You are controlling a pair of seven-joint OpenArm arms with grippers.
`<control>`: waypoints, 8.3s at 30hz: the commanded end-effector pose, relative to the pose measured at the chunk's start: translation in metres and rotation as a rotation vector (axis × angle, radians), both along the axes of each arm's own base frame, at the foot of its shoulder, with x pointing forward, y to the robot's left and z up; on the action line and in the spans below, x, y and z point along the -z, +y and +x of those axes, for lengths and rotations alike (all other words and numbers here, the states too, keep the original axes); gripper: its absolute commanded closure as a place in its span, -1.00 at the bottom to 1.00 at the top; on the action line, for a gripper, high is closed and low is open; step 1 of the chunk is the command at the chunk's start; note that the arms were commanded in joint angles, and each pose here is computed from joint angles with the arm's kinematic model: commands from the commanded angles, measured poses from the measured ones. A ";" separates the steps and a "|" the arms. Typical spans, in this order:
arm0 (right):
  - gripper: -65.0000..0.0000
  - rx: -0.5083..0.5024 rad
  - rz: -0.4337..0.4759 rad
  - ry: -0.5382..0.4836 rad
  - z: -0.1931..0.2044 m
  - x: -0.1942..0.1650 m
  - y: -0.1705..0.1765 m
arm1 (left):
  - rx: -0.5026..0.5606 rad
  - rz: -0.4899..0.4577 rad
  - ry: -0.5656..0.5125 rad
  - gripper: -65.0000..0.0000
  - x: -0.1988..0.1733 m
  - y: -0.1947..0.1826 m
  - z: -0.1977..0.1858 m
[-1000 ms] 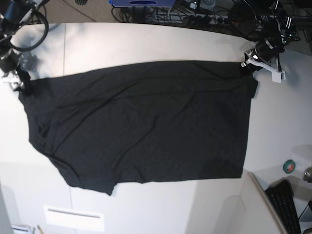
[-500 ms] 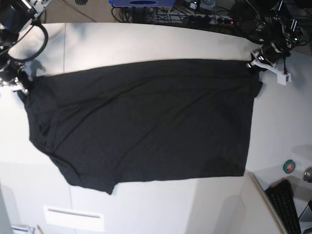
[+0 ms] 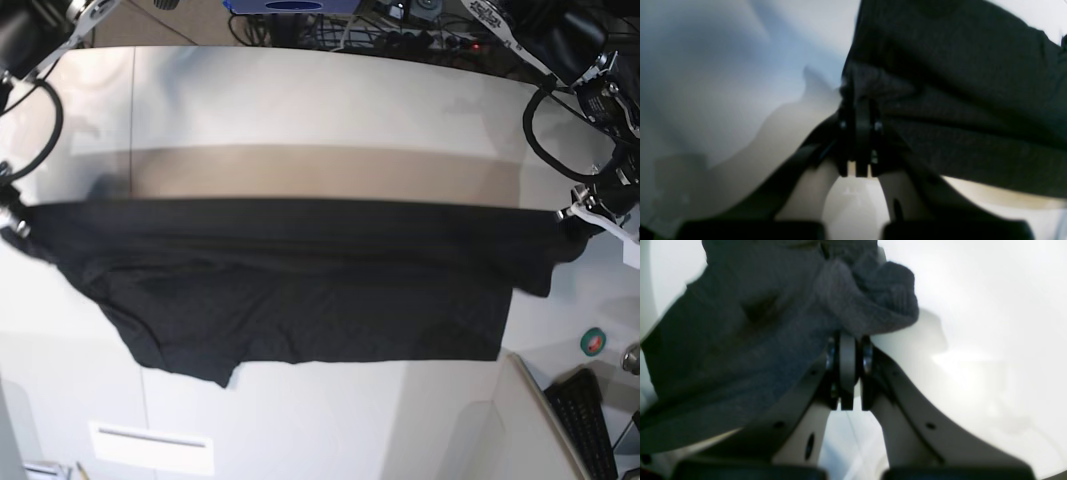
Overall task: Layout the t-shirt on the table in an organized manner, then fold the t-shirt properly
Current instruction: 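Lift the held shirt edge with both grippers and pull it taut, then lower the stretched edge onto the table and release both grippers, then grasp the black shirt's hem corner with the right gripper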
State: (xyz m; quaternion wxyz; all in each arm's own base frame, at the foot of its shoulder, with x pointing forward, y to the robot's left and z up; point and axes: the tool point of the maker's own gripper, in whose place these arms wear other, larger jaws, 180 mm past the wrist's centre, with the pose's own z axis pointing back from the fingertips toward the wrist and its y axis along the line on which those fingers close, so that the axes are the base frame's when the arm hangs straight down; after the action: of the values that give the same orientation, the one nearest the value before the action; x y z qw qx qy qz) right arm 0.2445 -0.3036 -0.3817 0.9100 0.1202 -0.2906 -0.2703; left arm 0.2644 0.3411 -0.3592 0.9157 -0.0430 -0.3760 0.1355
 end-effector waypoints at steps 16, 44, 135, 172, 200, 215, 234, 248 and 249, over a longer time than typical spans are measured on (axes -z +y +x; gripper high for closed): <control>1.00 0.120 0.017 0.143 -0.096 0.081 -0.002 | -0.058 0.017 0.169 1.00 0.058 0.022 -0.101; 0.83 0.142 0.072 0.245 -0.147 0.102 0.023 | -0.071 0.029 0.139 1.00 0.060 0.032 -0.100; 0.80 -0.767 -0.768 -0.114 0.125 0.056 0.142 | -0.014 -0.023 0.057 1.00 0.074 -0.006 -0.050; 1.00 -0.568 -0.732 0.075 0.147 0.091 0.003 | -0.138 -0.129 0.090 1.00 0.128 0.002 -0.078; 0.15 -0.761 -0.787 -0.064 0.158 0.076 0.107 | -0.135 -0.126 0.099 1.00 0.129 0.002 -0.082; 0.29 -0.763 -0.771 -0.019 0.175 0.080 0.097 | -0.138 -0.126 0.099 1.00 0.129 0.003 -0.082; 1.00 -0.742 -0.800 -0.091 0.182 0.068 0.086 | -0.138 -0.126 0.099 1.00 0.129 0.003 -0.082; 1.00 -0.727 -0.837 -0.065 0.176 0.056 0.080 | -0.074 -0.049 0.099 1.00 0.100 0.008 -0.079; 1.00 -0.728 -0.836 -0.064 0.175 0.057 0.080 | -0.053 -0.032 0.110 1.00 0.093 0.009 -0.077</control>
State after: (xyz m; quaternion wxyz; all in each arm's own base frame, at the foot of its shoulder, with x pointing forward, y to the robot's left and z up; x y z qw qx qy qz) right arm 0.4001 -0.2161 -0.4603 0.9171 -0.1376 -0.3102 0.2093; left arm 0.1696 0.3389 -0.4693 0.9407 -0.0479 -0.2871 0.1743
